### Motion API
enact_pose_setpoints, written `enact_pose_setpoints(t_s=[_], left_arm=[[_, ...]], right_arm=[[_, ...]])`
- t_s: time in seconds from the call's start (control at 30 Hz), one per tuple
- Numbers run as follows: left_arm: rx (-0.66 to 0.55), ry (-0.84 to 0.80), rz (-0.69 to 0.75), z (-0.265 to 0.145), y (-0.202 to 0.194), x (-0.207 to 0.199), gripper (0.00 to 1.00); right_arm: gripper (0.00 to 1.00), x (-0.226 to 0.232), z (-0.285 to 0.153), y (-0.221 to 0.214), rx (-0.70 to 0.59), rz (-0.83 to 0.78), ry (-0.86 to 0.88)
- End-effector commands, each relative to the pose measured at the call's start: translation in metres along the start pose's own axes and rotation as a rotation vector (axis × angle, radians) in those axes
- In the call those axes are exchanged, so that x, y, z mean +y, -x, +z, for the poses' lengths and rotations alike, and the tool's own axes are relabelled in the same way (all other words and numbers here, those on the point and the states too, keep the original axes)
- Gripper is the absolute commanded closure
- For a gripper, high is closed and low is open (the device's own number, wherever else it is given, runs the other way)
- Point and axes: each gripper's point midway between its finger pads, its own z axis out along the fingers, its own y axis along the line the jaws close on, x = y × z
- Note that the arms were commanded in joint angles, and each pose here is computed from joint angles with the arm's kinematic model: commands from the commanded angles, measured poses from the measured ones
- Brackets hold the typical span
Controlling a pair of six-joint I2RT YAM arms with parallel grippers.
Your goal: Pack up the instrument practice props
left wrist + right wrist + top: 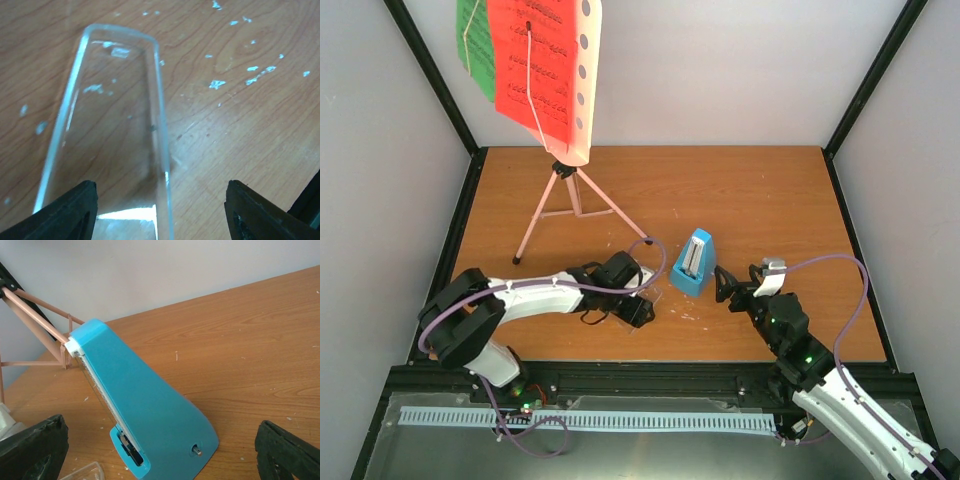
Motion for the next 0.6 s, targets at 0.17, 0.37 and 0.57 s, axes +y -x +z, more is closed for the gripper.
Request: enact_pose_setpoints(t_s=[0.17, 0.37, 0.57], left_arm=[[0.015, 0.051, 0.005, -0.021, -0.022, -0.003, 0.33], [0.034, 0.147, 0.066, -0.012, -0.027, -0.009, 0.33], [0.037, 0.239, 0.077, -0.005, -0.029, 0.003, 0.43]], right_arm=[[0.00, -0.015, 0.000, -0.002, -0.015, 0.052, -0.069], [0.00, -0.019, -0.001, -0.003, -0.019, 0.073, -0.089], [0.00, -0.019, -0.002, -0.002, -0.020, 0.082, -0.094]])
